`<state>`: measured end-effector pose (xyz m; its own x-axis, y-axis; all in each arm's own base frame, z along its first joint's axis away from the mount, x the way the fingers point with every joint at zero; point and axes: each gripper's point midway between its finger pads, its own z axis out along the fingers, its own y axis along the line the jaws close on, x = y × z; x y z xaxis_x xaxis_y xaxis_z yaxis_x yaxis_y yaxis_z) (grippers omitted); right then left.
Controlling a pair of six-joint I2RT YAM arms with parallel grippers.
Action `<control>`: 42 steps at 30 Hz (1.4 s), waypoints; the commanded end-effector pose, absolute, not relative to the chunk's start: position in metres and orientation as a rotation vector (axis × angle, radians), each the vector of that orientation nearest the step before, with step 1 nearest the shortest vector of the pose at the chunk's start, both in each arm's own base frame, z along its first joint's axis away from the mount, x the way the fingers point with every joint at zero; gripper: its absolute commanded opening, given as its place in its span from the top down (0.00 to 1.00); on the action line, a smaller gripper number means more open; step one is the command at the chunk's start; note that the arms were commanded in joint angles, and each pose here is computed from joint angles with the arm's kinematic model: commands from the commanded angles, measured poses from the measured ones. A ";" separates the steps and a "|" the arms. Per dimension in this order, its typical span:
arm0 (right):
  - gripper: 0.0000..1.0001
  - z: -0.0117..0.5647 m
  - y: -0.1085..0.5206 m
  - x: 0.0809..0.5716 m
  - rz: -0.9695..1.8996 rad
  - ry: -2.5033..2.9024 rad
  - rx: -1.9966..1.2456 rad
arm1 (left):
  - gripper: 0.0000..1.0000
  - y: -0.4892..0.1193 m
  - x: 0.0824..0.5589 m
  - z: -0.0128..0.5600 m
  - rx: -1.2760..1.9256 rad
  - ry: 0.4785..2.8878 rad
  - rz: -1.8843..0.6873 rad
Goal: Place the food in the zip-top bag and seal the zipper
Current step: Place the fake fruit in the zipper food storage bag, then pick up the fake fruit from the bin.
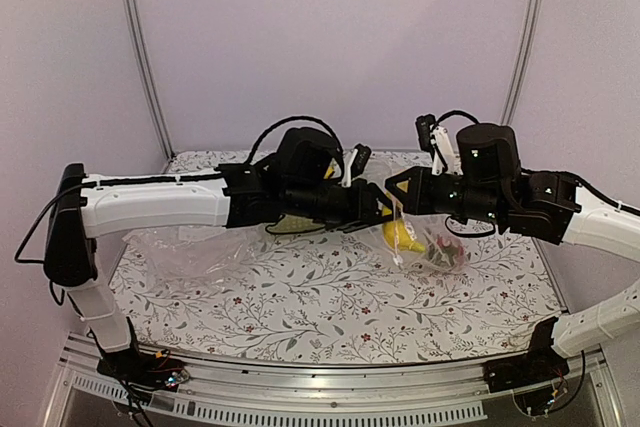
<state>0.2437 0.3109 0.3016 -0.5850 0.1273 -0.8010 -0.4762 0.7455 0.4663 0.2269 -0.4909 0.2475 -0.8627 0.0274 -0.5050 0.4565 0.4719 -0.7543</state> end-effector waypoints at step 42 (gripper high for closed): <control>1.00 0.303 0.289 0.247 0.771 2.022 -0.185 | 0.19 -0.346 0.242 0.279 0.294 2.147 -0.875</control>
